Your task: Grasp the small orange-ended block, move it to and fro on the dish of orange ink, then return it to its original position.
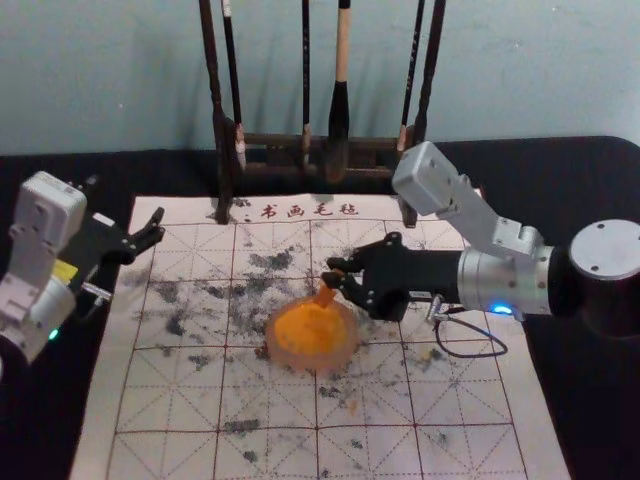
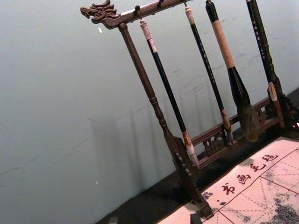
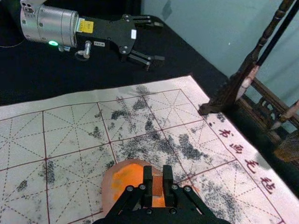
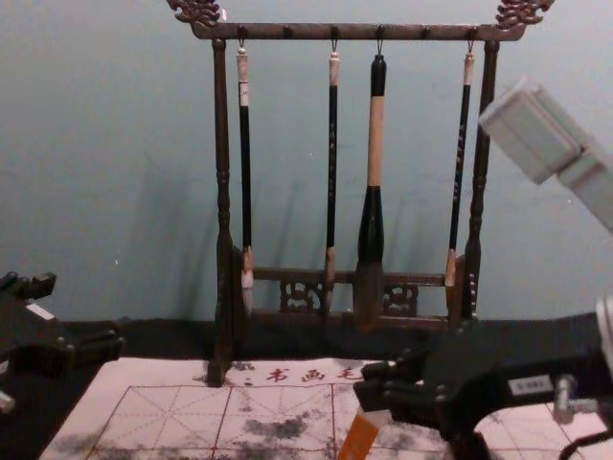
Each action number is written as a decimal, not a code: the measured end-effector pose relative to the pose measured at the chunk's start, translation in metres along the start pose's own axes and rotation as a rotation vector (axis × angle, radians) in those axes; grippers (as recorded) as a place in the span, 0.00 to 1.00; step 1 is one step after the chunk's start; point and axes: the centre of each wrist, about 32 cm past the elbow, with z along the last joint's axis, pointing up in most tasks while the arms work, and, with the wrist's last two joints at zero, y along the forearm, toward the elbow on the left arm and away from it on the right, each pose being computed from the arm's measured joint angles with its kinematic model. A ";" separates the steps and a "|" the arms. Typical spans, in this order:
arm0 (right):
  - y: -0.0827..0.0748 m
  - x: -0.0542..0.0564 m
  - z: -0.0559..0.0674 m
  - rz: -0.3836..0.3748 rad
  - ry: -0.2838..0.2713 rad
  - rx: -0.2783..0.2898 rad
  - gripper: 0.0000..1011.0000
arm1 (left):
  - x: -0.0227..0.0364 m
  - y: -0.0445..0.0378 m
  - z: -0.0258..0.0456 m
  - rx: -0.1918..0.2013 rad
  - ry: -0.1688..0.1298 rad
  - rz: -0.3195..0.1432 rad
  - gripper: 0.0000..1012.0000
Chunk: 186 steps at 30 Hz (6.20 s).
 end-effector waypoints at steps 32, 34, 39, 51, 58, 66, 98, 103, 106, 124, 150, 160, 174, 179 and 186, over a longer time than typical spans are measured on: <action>0.023 0.006 0.008 0.055 -0.023 -0.076 0.13 | 0.0000 0.0000 0.0000 0.000 0.000 0.000 0.99; 0.023 0.006 0.008 0.056 -0.023 -0.076 0.13 | 0.0000 0.0000 0.0000 0.000 0.000 0.000 0.99; 0.022 0.006 0.008 0.055 -0.025 -0.077 0.13 | 0.0000 0.0000 0.0000 0.000 0.000 0.000 0.99; 0.021 0.007 0.007 0.047 -0.029 -0.081 0.13 | 0.0000 0.0000 0.0000 0.000 0.000 0.000 0.99; 0.020 0.007 0.007 0.047 -0.032 -0.084 0.13 | 0.0000 0.0000 0.0000 0.000 0.000 0.000 0.99; 0.019 0.007 0.007 0.046 -0.035 -0.086 0.13 | 0.0000 0.0000 0.0000 0.000 0.000 0.000 0.99; 0.001 0.005 0.001 0.070 -0.050 -0.085 0.13 | 0.0000 0.0000 0.0000 0.000 0.000 0.000 0.99; 0.000 0.002 0.000 0.085 -0.054 -0.086 0.13 | 0.0000 0.0000 0.0000 0.000 0.000 0.000 0.99; 0.001 0.000 -0.001 0.091 -0.055 -0.088 0.13 | 0.0000 0.0000 0.0000 0.000 0.000 0.000 0.99; 0.012 -0.008 0.005 0.125 -0.050 -0.078 0.13 | 0.0000 0.0000 0.0000 0.000 0.000 0.000 0.99; 0.034 -0.002 0.011 0.103 -0.033 -0.083 0.13 | 0.0000 0.0000 0.0000 0.000 0.000 0.000 0.99; 0.037 0.002 0.011 0.081 -0.028 -0.086 0.13 | 0.0000 0.0000 0.0000 0.000 0.000 0.000 0.99; 0.033 0.008 0.012 0.051 -0.022 -0.085 0.13 | 0.0000 0.0000 0.0000 0.000 0.000 0.000 0.99; 0.032 0.009 0.012 0.045 -0.020 -0.081 0.13 | 0.0000 0.0000 0.0000 0.000 0.000 0.000 0.99; 0.028 0.011 0.011 0.040 -0.023 -0.080 0.13 | -0.0001 0.0000 0.0000 0.000 0.000 0.000 0.99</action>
